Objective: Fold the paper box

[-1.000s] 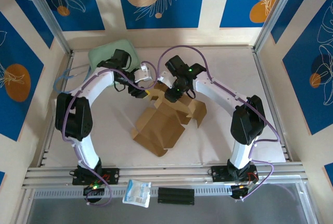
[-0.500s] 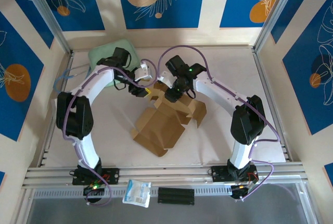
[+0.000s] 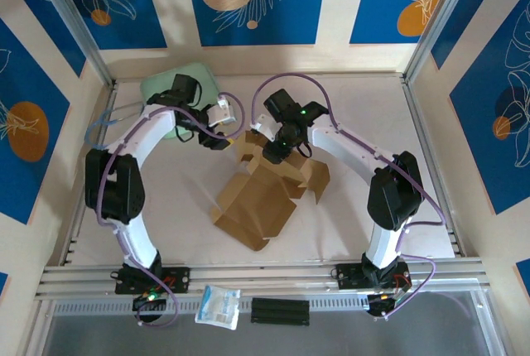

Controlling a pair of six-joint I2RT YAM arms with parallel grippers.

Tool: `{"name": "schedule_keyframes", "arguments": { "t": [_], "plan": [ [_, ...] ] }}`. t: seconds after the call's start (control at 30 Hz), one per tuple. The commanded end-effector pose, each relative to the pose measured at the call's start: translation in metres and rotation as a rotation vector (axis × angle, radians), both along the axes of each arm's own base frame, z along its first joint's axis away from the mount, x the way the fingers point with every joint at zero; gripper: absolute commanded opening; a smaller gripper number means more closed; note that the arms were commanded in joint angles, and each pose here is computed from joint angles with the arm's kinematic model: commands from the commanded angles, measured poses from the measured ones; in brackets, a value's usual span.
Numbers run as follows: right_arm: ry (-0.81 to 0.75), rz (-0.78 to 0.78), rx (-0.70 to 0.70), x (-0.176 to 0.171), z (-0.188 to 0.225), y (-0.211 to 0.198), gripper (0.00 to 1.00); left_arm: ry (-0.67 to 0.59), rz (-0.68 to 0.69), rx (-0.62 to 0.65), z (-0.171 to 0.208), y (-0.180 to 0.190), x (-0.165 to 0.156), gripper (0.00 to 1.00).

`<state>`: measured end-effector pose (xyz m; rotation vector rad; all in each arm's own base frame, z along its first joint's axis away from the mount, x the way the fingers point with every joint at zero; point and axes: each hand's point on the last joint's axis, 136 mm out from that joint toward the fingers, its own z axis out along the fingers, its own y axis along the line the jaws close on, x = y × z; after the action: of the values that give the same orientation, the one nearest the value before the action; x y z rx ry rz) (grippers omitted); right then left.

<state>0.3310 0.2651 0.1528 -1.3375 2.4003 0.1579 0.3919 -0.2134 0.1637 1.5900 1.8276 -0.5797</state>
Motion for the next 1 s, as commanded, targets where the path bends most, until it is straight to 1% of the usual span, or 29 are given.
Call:
{"name": "schedule_keyframes", "arguments": {
  "t": [0.0, 0.1, 0.17, 0.27, 0.37, 0.6, 0.67, 0.97],
  "plan": [
    [-0.015, 0.022, 0.034, -0.005, 0.012, 0.000, 0.49, -0.008, -0.005, -0.008, -0.004, -0.015, 0.011, 0.67],
    [-0.019, 0.019, 0.033, -0.004, 0.013, -0.001, 0.48, 0.019, -0.041, -0.014, -0.012, -0.028, 0.004, 0.66],
    [-0.021, 0.018, 0.030, -0.003, 0.012, -0.001, 0.48, 0.055, -0.071, -0.010, -0.017, -0.034, -0.005, 0.61],
    [-0.026, 0.014, 0.024, -0.001, 0.011, -0.003, 0.48, 0.119, -0.110, -0.005, -0.022, -0.040, -0.019, 0.59],
    [-0.029, 0.012, 0.025, 0.000, 0.010, -0.002, 0.47, 0.150, -0.125, -0.009, -0.023, -0.043, -0.026, 0.56],
    [-0.036, 0.007, 0.025, 0.003, 0.010, -0.002, 0.47, 0.190, -0.142, -0.051, -0.014, -0.049, -0.037, 0.50],
    [-0.038, 0.006, 0.025, 0.003, 0.010, -0.002, 0.47, 0.201, -0.142, -0.068, -0.013, -0.053, -0.040, 0.49],
    [-0.038, 0.005, 0.031, 0.002, 0.010, -0.003, 0.47, 0.206, -0.129, -0.072, -0.027, -0.068, -0.048, 0.44]
  ]
}}
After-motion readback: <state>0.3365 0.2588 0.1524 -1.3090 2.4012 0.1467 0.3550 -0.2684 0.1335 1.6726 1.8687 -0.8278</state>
